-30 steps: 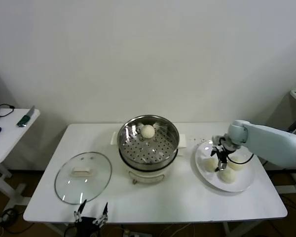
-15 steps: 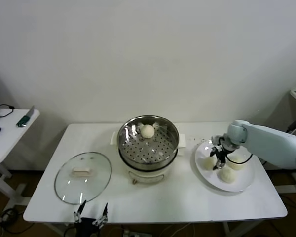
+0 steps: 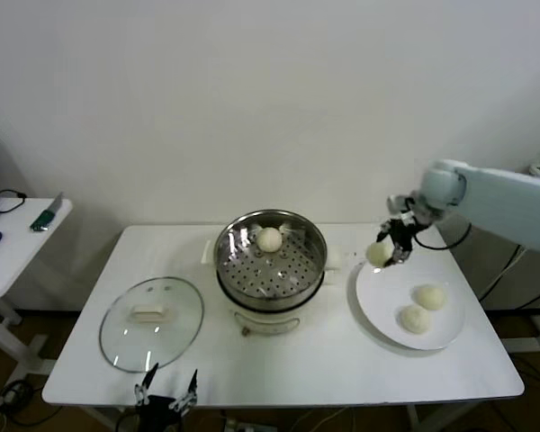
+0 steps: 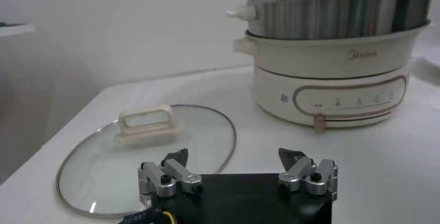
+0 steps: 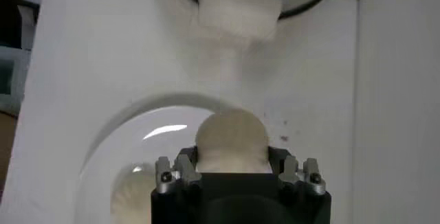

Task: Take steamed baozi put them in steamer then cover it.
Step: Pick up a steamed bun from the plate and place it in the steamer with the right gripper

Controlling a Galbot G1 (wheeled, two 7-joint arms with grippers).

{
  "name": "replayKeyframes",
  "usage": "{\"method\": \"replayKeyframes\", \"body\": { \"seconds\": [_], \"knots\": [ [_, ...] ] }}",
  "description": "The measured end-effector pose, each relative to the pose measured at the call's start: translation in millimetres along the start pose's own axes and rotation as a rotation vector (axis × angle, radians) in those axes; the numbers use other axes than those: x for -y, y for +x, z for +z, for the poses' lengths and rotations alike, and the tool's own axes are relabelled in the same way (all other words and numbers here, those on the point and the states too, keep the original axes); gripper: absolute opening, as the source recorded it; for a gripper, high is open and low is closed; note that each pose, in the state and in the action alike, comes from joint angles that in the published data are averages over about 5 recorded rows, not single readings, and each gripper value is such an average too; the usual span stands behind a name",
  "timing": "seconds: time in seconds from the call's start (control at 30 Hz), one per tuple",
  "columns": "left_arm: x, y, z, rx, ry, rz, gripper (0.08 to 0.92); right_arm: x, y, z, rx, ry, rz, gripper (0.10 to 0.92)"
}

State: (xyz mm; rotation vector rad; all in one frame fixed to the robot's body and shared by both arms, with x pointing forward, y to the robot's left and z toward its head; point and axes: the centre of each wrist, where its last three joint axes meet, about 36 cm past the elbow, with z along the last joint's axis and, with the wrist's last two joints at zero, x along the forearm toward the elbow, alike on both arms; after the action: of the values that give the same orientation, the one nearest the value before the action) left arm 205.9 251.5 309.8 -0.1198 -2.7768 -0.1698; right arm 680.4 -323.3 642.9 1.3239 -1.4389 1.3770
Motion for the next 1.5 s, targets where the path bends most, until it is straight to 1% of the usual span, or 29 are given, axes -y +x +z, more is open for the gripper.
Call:
{"method": "replayKeyframes", "body": {
  "seconds": [0.13,0.23,0.37,0.5,0.67,0.9,1.27,1.5],
  "knots": [
    [1,1,-2,0.006,-0.003,0.007,0.823,9,46,-43,0.041,0.045,0.037,0.670],
    [0,3,-3,0.011,-0.003,0.008,0.823,12,69,-78,0.073,0.075,0.051,0.670],
    [-2,3,-7,0.021,-0.001,0.003,0.823,12,83,-127,0.109,0.113,0.054,0.670],
    [-4,3,-12,0.032,0.003,-0.003,0.823,13,81,-174,0.126,0.153,0.050,0.670],
    [-6,3,-15,0.039,0.008,-0.010,0.823,14,56,-225,0.126,0.200,0.028,0.670],
    [-9,2,-17,0.046,0.018,-0.020,0.823,22,5,-269,0.104,0.233,0.000,0.675],
    [-8,4,-13,0.033,0.024,-0.021,0.823,33,-71,-302,0.083,0.231,-0.013,0.674],
    [-8,5,-12,0.030,0.023,-0.021,0.823,33,-104,-307,0.074,0.209,-0.012,0.675]
  ]
}}
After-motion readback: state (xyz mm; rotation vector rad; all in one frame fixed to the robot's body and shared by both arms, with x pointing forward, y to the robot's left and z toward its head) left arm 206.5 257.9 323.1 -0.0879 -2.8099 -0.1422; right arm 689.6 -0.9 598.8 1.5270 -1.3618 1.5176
